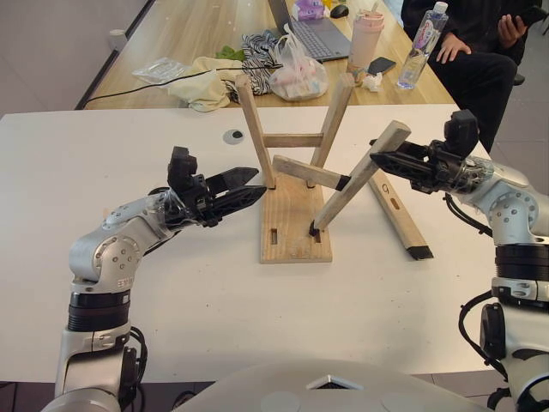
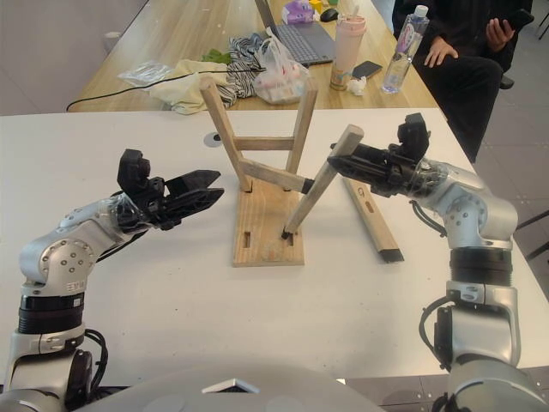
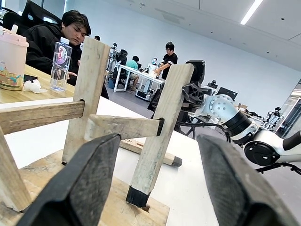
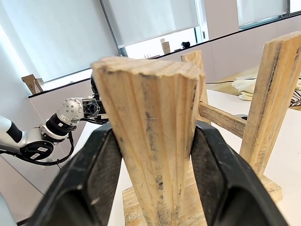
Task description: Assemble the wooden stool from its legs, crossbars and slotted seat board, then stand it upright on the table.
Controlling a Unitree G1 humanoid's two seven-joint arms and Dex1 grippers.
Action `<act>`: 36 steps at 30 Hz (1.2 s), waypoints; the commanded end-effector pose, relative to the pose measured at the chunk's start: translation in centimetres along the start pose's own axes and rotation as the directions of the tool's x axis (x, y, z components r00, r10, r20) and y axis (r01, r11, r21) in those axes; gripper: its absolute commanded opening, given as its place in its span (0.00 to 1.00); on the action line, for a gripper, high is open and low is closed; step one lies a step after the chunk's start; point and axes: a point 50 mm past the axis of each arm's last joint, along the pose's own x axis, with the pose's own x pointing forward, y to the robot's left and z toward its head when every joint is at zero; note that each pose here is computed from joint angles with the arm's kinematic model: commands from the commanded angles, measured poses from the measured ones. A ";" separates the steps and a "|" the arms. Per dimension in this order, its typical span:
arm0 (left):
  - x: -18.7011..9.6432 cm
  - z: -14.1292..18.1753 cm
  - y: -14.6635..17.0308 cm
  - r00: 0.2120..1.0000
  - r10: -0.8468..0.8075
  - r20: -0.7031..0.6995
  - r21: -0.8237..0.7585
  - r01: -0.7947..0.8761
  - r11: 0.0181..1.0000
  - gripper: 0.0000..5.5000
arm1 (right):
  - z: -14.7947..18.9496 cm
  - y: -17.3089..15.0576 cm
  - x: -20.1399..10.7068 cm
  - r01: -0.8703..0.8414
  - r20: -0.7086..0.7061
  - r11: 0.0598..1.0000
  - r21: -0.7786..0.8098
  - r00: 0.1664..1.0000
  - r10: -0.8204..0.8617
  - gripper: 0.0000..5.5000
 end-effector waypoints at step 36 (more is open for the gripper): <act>-0.8 -2.3 1.9 0.981 0.161 -0.105 -0.011 -0.163 0.987 0.54 | 0.1 2.5 1.2 -0.231 -0.444 0.951 -0.206 0.888 0.119 0.37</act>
